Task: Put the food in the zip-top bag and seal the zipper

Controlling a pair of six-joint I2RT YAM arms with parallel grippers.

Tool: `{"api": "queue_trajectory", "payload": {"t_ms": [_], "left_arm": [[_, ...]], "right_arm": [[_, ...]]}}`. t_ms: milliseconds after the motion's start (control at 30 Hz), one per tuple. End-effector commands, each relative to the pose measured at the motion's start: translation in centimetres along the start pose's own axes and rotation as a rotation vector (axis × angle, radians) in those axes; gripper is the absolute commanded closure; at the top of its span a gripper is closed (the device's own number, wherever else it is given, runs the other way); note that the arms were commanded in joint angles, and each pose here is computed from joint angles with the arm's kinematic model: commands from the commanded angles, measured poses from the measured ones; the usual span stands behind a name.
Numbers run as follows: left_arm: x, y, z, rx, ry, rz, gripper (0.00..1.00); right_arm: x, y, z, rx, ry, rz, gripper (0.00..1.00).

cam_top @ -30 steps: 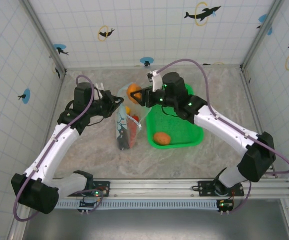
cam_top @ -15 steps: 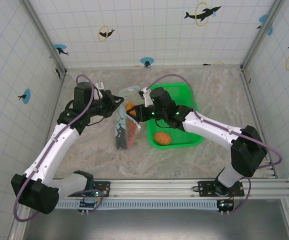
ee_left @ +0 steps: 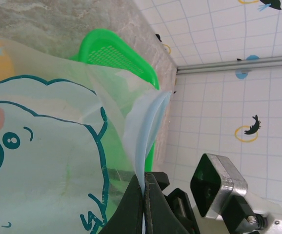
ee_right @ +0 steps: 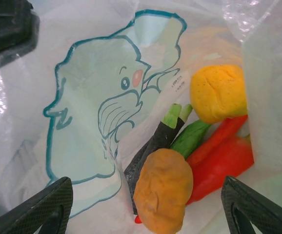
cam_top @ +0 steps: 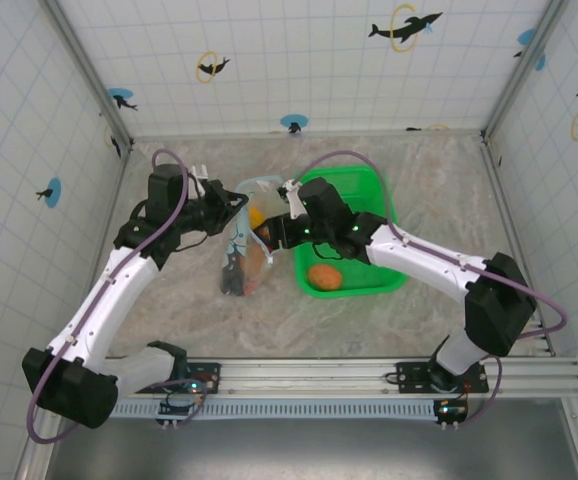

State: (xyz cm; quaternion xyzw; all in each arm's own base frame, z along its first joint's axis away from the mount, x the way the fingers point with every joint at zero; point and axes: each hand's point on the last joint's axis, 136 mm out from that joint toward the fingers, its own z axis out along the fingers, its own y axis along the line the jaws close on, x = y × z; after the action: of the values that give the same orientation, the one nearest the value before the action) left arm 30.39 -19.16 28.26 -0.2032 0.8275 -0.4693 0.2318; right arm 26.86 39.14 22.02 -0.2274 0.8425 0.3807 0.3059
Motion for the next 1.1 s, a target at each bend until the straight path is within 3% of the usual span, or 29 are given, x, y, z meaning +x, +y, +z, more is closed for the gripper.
{"api": "queue_trajectory", "payload": {"t_ms": [0, 167, 333, 567, 767, 1067], "left_arm": [[0.0, -1.1, -0.6, 0.038, -0.019, 0.045, 1.0], [0.0, -0.6, -0.7, 0.027, -0.033, 0.043, 1.0], [-0.1, -0.9, -1.0, 0.037, -0.041, 0.047, 1.0], [0.3, -0.9, -1.2, 0.047, -0.026, 0.051, 1.0], [0.5, -0.4, -1.0, 0.038, -0.021, 0.051, 1.0], [0.7, -0.3, -0.9, 0.04, -0.009, 0.05, 1.0]], "right_arm": [[-3.9, 1.6, -3.8, 0.007, -0.109, -0.058, 0.21], [-5.4, 0.1, -7.3, 0.057, -0.181, -0.048, 0.23], [-4.0, -5.6, -9.6, 0.16, -0.196, 0.068, 0.26], [4.6, -12.6, -9.1, 0.312, 0.038, 0.209, 0.26], [11.4, -13.8, -7.4, 0.319, 0.253, 0.232, 0.2], [15.2, -13.6, -4.5, 0.241, 0.344, 0.254, 0.09]]}}
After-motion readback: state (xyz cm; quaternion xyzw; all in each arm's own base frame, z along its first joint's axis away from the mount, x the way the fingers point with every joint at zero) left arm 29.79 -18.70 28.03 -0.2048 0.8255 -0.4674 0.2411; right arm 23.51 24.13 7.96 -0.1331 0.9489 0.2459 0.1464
